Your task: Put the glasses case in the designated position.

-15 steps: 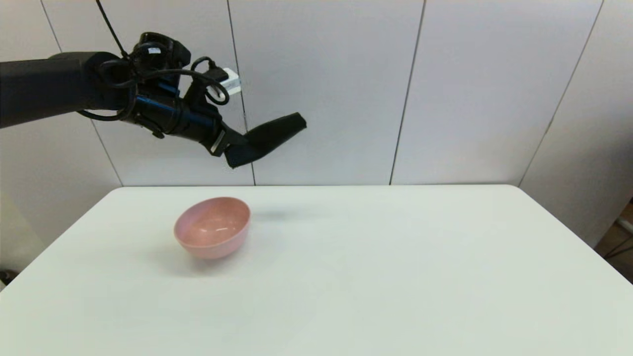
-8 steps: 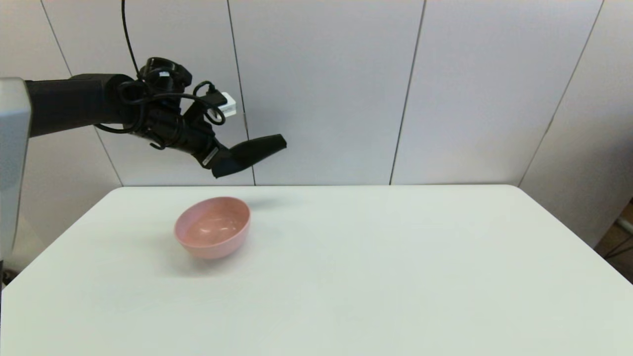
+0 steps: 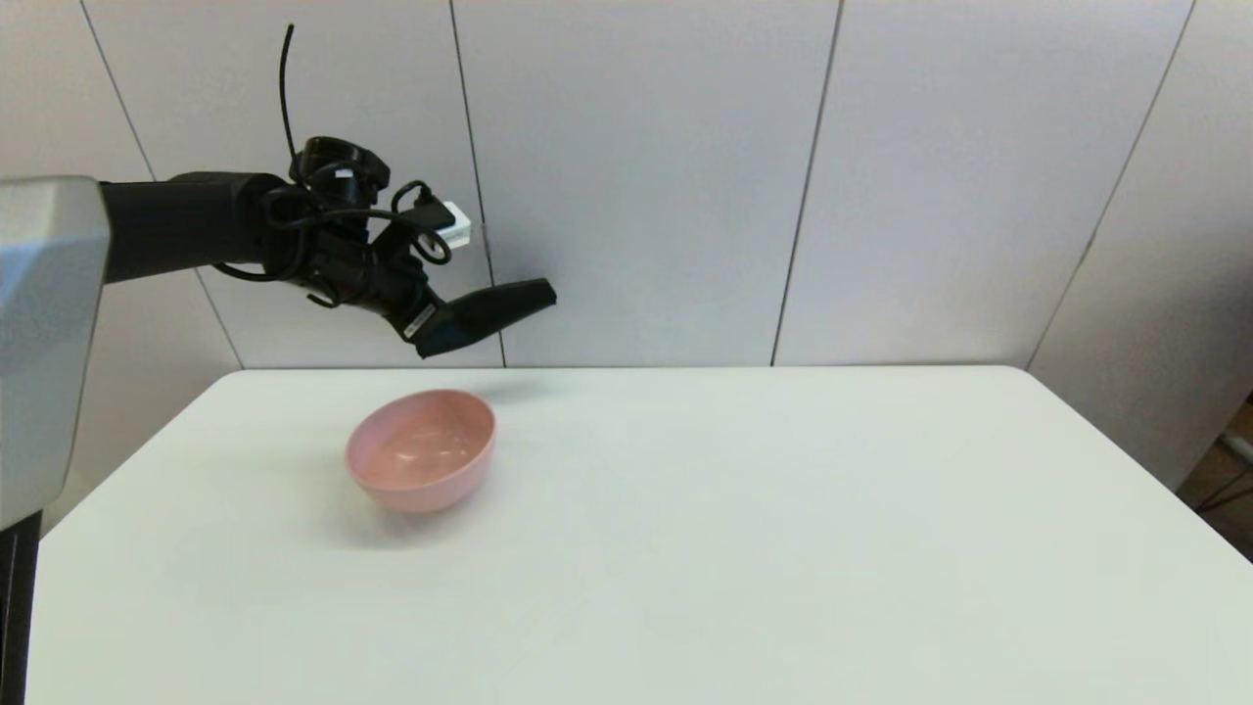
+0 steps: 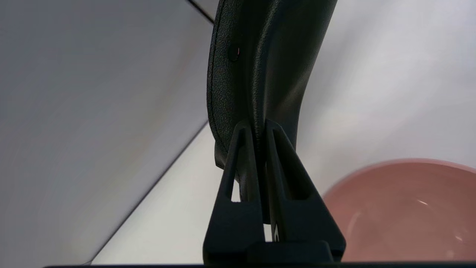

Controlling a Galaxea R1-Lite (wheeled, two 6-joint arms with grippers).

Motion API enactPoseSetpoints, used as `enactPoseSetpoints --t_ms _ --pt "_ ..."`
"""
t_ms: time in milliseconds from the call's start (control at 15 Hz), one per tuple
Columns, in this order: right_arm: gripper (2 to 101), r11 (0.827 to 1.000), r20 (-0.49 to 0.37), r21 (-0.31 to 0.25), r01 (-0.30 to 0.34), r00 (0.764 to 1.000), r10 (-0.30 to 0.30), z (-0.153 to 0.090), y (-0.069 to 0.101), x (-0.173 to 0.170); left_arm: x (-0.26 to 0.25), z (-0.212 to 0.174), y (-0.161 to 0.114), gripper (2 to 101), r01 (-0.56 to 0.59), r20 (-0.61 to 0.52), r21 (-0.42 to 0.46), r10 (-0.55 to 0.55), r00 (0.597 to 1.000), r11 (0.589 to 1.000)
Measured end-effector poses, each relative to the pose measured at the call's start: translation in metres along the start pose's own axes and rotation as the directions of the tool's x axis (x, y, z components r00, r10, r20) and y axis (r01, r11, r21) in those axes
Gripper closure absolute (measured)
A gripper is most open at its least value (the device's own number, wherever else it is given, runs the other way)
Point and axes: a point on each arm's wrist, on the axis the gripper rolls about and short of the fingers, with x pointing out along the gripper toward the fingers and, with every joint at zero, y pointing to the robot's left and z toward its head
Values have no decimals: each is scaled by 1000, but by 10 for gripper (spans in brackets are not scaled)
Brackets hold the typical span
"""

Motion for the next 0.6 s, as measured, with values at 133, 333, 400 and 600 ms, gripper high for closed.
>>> enactPoseSetpoints --t_ms 133,333,400,600 --pt "43 1000 0 0 0 1000 0 0 0 0 7 -4 4 956 -28 -14 -9 28 1000 1000" --pt "43 1000 0 0 0 1000 0 0 0 0 14 -13 9 959 -56 -39 -23 55 998 998" --pt "43 1000 0 0 0 1000 0 0 0 0 15 -15 10 959 -56 -44 -26 55 998 998" --pt "43 1000 0 0 0 1000 0 0 0 0 19 -21 13 960 -55 -59 -35 53 997 998"
